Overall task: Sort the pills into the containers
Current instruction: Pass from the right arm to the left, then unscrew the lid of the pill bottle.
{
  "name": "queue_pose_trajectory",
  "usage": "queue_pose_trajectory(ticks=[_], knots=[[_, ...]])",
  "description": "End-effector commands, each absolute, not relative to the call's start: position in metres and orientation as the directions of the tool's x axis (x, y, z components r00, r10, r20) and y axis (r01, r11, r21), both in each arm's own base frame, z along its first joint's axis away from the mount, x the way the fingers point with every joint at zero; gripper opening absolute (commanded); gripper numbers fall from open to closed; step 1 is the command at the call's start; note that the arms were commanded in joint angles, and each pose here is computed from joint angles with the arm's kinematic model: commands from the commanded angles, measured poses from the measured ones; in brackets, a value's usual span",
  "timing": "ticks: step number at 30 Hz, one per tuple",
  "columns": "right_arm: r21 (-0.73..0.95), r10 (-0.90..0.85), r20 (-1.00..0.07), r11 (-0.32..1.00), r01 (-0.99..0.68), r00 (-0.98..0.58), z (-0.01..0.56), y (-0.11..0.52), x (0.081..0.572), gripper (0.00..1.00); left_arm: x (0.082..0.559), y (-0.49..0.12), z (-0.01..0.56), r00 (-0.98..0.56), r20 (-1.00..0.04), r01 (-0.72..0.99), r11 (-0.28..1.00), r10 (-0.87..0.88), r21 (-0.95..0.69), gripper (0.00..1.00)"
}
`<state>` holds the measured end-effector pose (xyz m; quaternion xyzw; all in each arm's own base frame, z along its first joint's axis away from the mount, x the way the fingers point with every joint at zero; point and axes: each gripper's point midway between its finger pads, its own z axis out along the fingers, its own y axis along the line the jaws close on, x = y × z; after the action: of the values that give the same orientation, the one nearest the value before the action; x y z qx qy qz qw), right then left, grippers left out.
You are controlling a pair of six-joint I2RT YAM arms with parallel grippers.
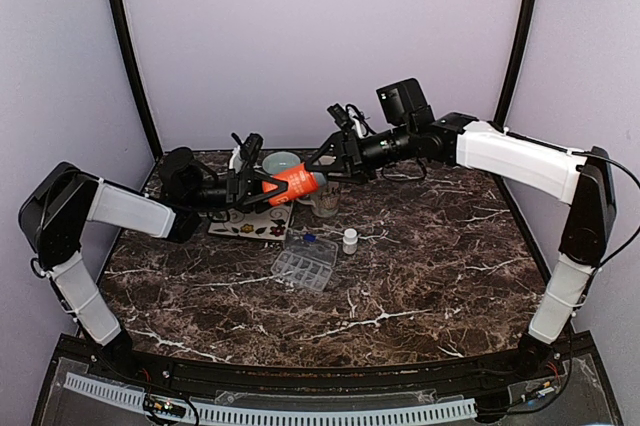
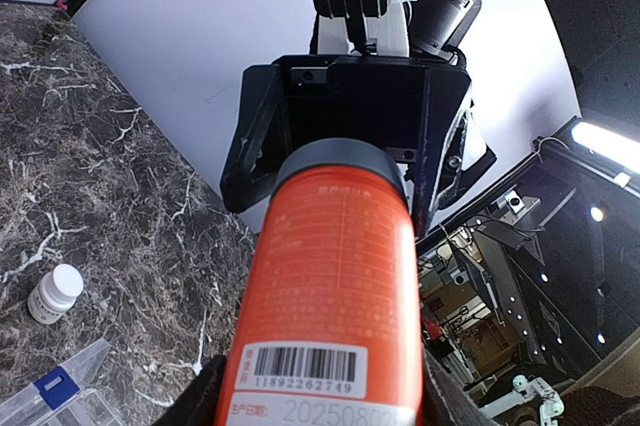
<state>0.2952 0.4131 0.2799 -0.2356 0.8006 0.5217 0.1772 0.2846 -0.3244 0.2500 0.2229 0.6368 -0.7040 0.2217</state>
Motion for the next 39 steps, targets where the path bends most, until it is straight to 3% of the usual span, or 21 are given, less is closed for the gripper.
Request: queue_pose_trajectory(ticks=[1, 9, 16, 28, 34, 39], knots=[[0.727, -0.173, -0.572, 0.345, -0.593, -0.802, 0.297, 0.409, 0.302, 0.67, 0.271, -0.316, 0.273, -0.727, -0.686, 0.684, -0.119, -0.030, -0.720, 0.21], [0.732, -0.189, -0.559, 0.346, -0.587, -0.807, 0.293, 0.408, 0.299, 0.42, 0.273, -0.313, 0.273, -0.723, -0.690, 0.689, -0.099, -0.031, -0.717, 0.21], [0.733, -0.198, -0.554, 0.343, -0.587, -0.809, 0.290, 0.406, 0.295, 0.53, 0.275, -0.314, 0.278, -0.718, -0.696, 0.695, -0.097, -0.034, -0.712, 0.20], [0.745, -0.205, -0.536, 0.340, -0.573, -0.819, 0.285, 0.404, 0.290, 0.56, 0.278, -0.315, 0.281, -0.712, -0.701, 0.701, -0.090, -0.037, -0.707, 0.20], [0.751, -0.206, -0.529, 0.337, -0.568, -0.823, 0.284, 0.405, 0.290, 0.56, 0.279, -0.316, 0.281, -0.711, -0.702, 0.702, -0.095, -0.038, -0.706, 0.20], [0.757, -0.209, -0.525, 0.330, -0.565, -0.825, 0.284, 0.406, 0.289, 0.49, 0.280, -0.316, 0.281, -0.708, -0.705, 0.705, -0.093, -0.042, -0.703, 0.20]])
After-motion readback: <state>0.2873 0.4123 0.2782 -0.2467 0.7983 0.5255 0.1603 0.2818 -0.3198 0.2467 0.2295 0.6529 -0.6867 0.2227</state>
